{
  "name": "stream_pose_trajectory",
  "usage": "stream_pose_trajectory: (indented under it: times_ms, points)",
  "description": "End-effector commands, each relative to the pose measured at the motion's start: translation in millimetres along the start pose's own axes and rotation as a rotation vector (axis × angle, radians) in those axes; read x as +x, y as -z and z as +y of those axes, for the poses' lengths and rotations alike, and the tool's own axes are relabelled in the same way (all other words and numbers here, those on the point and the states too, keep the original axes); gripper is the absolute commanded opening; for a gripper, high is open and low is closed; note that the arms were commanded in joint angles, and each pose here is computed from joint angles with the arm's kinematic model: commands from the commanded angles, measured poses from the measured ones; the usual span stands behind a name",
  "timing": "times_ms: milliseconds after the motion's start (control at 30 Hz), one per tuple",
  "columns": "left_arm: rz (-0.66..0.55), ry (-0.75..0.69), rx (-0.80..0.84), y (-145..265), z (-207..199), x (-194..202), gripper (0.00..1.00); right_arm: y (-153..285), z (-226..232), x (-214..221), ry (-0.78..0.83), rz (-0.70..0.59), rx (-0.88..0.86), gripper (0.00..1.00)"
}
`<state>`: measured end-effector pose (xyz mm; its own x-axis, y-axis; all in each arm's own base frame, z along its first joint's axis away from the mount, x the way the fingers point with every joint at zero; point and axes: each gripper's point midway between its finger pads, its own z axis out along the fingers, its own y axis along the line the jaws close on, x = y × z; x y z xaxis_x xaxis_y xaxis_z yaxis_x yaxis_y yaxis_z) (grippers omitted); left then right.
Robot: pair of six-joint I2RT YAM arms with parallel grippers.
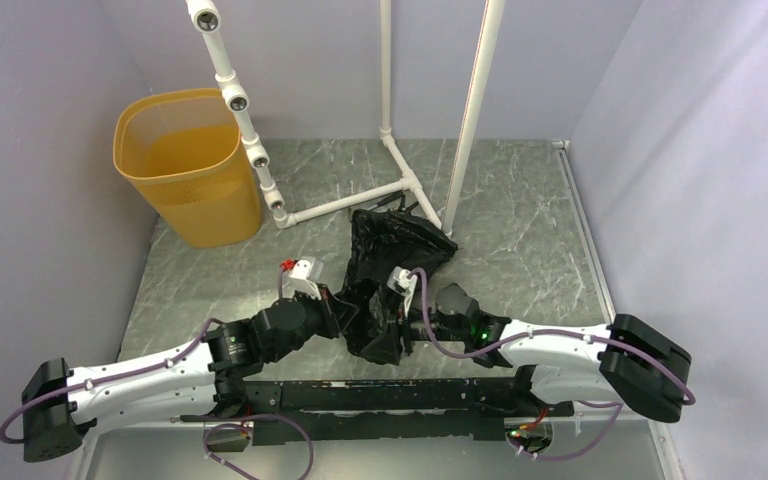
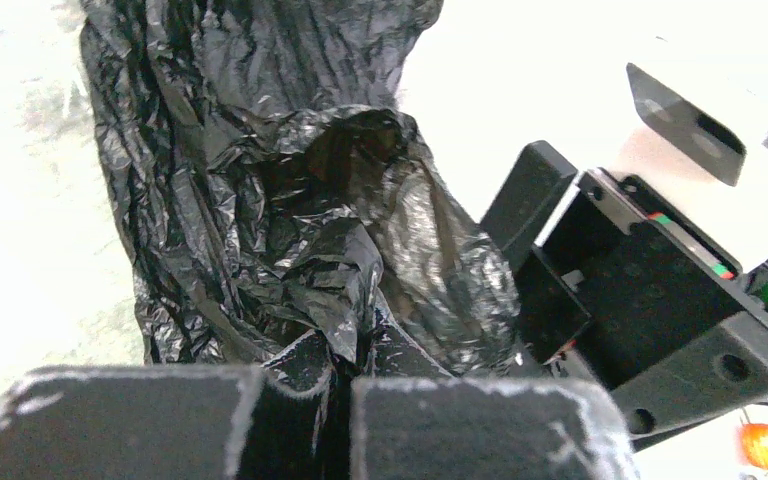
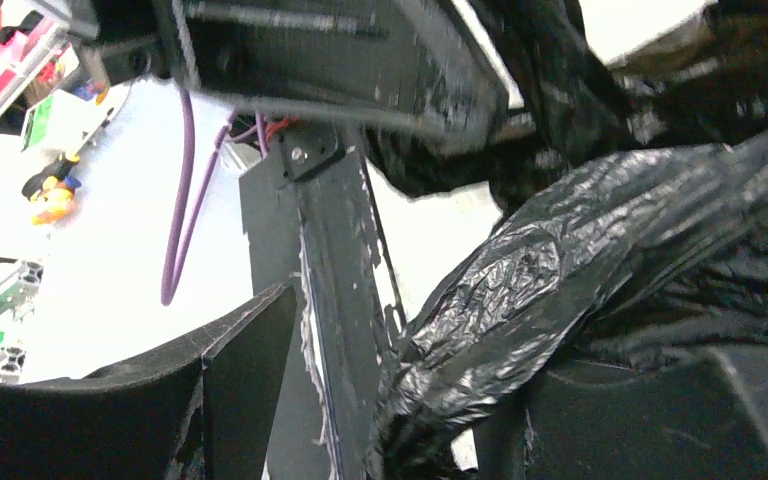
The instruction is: Put the trash bags into the trash bin
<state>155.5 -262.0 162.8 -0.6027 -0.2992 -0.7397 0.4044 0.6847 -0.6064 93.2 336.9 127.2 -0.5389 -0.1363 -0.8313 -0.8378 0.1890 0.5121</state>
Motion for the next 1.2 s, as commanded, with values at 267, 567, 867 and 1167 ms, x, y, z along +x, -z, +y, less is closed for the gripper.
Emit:
stream_pose_trajectory:
  times_ms: [267,567,867,1167]
  points:
    - [-0.043,0.068,-0.237,13.8,59.0,7.1,0.02,37.3,-11.1,23.5,0.039,-0.109,0.060,0.73]
    - [-0.074,0.121,-0.396,40.1,99.5,9.2,0.03,35.3,-4.1,50.5,0.069,0.000,-0.023,0.73]
    - [-0.078,0.144,-0.486,57.7,123.5,14.5,0.02,31.0,-38.6,67.1,0.078,0.047,0.122,0.75]
    - [-0.075,0.140,-0.480,56.6,122.7,15.3,0.02,20.4,-31.9,71.4,0.072,0.020,0.049,0.72]
